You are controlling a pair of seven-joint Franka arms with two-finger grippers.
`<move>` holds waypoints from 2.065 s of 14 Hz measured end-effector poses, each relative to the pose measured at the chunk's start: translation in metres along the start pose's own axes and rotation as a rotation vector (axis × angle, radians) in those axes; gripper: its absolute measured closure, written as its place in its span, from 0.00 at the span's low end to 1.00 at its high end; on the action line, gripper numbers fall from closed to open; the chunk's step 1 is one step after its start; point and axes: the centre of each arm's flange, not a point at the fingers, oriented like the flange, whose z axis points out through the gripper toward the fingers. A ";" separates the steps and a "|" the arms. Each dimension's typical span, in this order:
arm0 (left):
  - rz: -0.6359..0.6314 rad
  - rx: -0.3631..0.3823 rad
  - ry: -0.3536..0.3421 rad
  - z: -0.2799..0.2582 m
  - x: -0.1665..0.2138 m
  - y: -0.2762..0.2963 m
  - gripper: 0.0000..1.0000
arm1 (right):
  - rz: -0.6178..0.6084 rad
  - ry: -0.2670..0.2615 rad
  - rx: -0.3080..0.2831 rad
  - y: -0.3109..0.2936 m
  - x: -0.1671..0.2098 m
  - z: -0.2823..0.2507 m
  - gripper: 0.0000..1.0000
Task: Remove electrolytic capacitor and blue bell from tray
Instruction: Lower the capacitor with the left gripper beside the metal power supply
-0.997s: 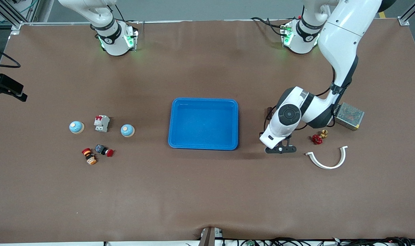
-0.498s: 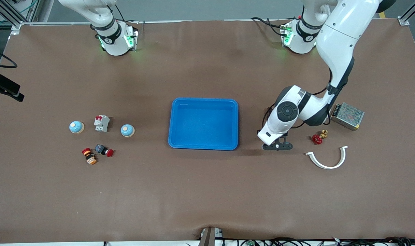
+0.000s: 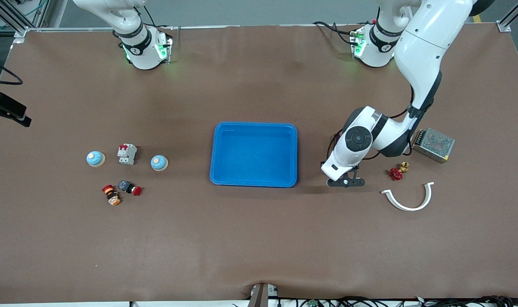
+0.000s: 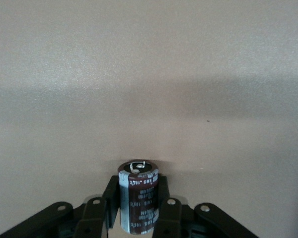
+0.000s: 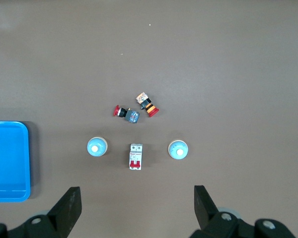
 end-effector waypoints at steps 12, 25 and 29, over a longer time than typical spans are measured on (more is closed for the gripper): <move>0.006 0.007 0.007 0.002 0.001 -0.006 0.62 | -0.008 -0.001 0.005 -0.005 0.001 0.001 0.00; -0.004 0.004 0.011 0.003 0.001 -0.006 0.00 | -0.009 -0.003 0.005 -0.005 0.001 0.002 0.00; -0.016 -0.003 0.025 -0.002 0.006 -0.006 0.00 | -0.009 -0.003 0.005 -0.005 0.001 0.002 0.00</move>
